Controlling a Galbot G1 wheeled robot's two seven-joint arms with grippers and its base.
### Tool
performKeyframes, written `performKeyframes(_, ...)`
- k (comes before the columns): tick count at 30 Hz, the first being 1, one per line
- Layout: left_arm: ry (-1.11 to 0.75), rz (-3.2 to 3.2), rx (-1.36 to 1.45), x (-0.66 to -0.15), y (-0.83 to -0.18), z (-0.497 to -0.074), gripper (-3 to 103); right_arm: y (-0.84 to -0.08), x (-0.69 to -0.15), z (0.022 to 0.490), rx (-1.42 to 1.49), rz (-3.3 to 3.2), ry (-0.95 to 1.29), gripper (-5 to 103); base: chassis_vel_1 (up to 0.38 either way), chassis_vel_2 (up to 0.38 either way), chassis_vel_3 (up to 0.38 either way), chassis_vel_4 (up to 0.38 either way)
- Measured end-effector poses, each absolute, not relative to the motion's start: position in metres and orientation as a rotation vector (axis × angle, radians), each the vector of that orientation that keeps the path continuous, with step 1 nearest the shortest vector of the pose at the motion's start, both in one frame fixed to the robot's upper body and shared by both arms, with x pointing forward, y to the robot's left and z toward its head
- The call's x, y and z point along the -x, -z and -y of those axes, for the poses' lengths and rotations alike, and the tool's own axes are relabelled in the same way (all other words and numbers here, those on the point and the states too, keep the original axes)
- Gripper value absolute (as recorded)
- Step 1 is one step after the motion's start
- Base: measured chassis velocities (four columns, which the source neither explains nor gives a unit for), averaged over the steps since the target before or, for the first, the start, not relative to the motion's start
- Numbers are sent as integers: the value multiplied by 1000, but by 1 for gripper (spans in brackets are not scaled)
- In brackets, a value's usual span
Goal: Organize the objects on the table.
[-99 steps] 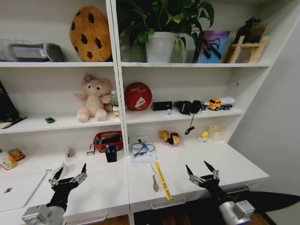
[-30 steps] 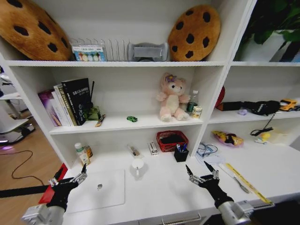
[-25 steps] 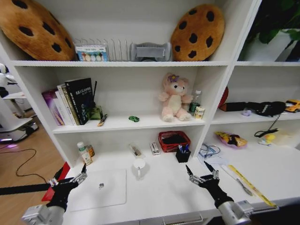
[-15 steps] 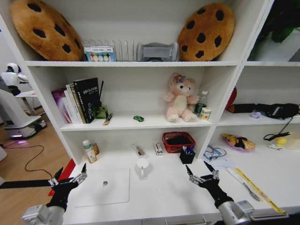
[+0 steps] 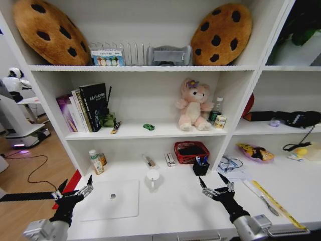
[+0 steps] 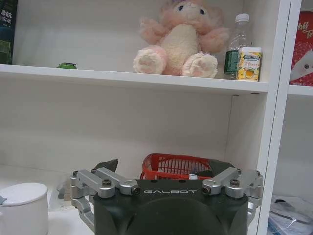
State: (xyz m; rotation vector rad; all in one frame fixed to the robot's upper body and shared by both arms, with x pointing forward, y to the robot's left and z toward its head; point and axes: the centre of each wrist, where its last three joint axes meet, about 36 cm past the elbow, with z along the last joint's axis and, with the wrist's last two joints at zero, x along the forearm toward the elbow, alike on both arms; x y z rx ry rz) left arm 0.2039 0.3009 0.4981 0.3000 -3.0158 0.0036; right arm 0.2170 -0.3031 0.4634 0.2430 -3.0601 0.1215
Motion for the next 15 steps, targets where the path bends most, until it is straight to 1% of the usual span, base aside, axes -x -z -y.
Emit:
performKeyframes(4, -4, 3016, -300, -204, -498, -301, 100, -463, -217, 303, -243, 3060, -121, 100, 29, -10, -18, 7)
performKeyframes(8, -4, 3016, -300, -204, -498, -301, 100, -463, -217, 303, -243, 3060, -122, 100, 122, -23, -127, 24)
performKeyframes(15, -3, 3016, -300, -204, -498, -301, 100, -463, -217, 303, -243, 3060, -121, 100, 208, -108, -256, 116)
